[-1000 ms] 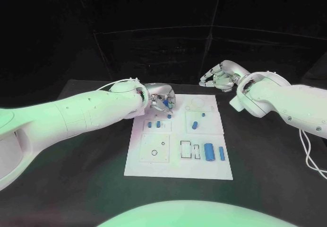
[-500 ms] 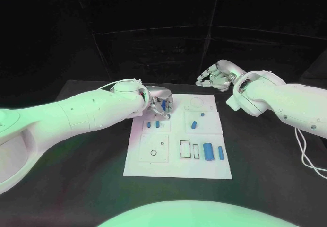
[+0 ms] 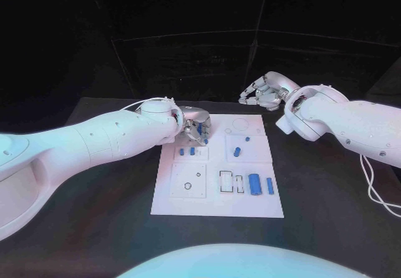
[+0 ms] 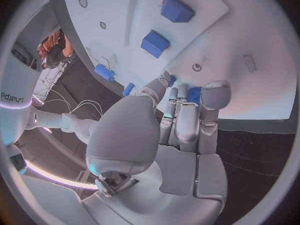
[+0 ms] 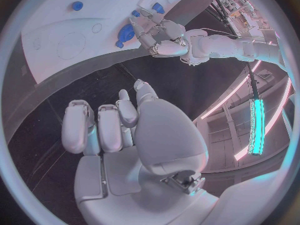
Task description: Assemble the parts on the task board
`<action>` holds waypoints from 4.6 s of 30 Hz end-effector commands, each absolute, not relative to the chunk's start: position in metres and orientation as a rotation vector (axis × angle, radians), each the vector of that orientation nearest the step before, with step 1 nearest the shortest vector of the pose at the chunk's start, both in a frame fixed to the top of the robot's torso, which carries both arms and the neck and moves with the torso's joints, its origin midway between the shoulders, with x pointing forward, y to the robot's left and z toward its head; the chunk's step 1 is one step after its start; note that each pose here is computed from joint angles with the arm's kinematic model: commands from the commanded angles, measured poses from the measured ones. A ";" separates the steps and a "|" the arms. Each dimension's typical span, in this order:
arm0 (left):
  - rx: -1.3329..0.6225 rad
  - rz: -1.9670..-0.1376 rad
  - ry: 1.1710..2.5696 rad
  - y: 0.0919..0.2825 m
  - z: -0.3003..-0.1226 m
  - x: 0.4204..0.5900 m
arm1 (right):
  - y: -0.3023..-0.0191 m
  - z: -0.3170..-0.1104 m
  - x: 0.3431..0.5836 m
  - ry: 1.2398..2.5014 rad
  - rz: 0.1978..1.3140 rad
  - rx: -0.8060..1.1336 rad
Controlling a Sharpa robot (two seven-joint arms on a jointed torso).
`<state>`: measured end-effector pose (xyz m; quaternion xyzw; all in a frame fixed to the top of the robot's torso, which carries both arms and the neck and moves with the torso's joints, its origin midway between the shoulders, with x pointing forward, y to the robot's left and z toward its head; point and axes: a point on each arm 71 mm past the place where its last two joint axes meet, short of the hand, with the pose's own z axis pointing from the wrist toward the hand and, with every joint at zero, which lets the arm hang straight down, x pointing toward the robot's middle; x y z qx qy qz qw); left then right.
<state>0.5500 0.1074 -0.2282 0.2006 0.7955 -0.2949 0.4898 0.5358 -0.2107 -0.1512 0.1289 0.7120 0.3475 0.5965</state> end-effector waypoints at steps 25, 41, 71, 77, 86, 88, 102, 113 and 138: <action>0.528 -0.689 1.980 0.103 -0.240 0.547 | -0.208 -0.149 0.536 1.644 0.817 0.287; 0.524 -0.675 1.905 0.109 -0.235 0.546 | -0.209 -0.149 0.535 1.643 0.817 0.287; 0.447 -0.695 1.841 0.149 -0.191 0.539 | -0.213 -0.149 0.536 1.643 0.811 0.288; 0.424 -0.687 1.863 0.156 -0.198 0.542 | -0.212 -0.150 0.537 1.644 0.813 0.287; 0.400 -0.684 1.881 0.163 -0.207 0.544 | -0.210 -0.150 0.537 1.645 0.816 0.284; 0.398 -0.686 1.886 0.162 -0.208 0.544 | -0.210 -0.150 0.537 1.645 0.817 0.284; 0.395 -0.691 1.905 0.159 -0.212 0.543 | -0.210 -0.150 0.537 1.647 0.815 0.285; 0.414 -0.702 1.931 0.155 -0.215 0.539 | -0.210 -0.150 0.537 1.647 0.815 0.285; 0.415 -0.679 1.972 0.154 -0.222 0.540 | -0.209 -0.150 0.537 1.649 0.815 0.280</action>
